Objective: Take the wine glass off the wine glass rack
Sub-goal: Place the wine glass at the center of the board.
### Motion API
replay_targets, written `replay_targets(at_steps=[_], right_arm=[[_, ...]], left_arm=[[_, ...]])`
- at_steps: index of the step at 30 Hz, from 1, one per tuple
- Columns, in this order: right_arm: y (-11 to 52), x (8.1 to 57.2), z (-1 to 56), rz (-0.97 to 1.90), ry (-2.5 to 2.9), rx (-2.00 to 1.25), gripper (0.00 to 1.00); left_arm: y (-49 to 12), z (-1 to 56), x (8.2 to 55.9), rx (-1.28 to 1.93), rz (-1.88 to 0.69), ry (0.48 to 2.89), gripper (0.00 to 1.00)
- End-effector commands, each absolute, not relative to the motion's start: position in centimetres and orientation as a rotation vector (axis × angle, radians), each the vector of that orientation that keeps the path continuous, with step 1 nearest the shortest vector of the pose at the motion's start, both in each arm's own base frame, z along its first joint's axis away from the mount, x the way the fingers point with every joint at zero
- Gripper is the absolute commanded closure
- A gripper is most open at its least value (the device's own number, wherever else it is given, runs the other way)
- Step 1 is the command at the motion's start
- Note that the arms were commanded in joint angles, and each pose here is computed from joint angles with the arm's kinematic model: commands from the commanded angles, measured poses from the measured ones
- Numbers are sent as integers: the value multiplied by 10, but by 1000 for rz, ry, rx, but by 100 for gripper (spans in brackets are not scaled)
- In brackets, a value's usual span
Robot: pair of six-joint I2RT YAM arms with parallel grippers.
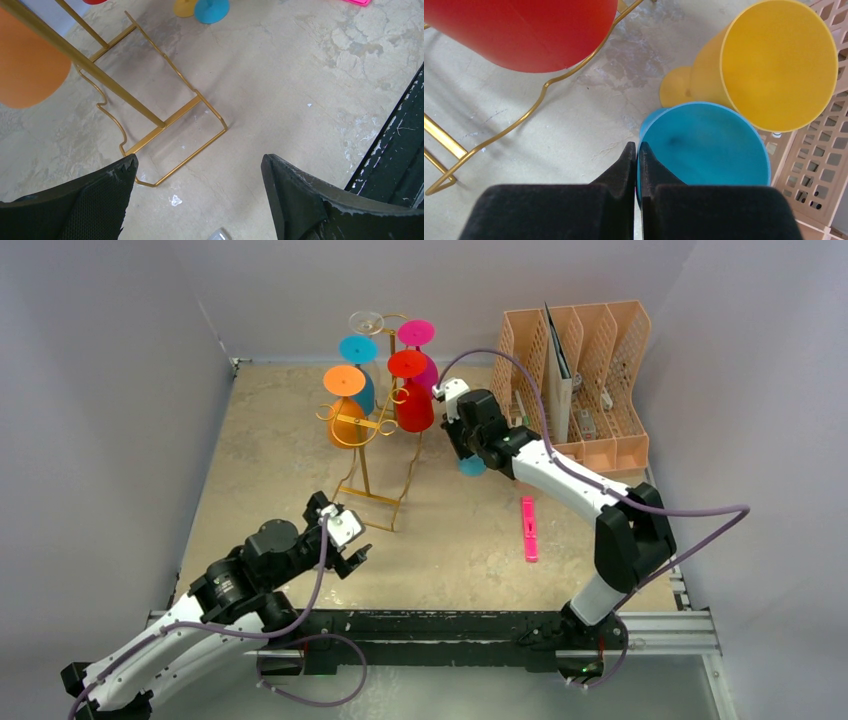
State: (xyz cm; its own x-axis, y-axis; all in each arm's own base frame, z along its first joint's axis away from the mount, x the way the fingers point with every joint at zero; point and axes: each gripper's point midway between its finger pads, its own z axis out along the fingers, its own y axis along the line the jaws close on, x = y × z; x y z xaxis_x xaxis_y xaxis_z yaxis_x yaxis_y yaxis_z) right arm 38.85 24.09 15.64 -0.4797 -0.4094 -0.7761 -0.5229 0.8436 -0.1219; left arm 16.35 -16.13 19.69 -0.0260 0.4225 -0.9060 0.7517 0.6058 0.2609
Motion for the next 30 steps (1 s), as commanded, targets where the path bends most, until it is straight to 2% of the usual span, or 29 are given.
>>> replay_targets(at_steps=[1, 15, 30], right_arm=[[237, 404, 162, 122, 2130, -625, 100], [221, 423, 173, 225, 2146, -482, 100], [208, 399, 186, 221, 2155, -515, 100]], left_arm=[[-165, 201, 166, 989, -350, 1630, 8], [-167, 201, 165, 994, -361, 1631, 8], [-169, 201, 164, 1009, -374, 1626, 7]])
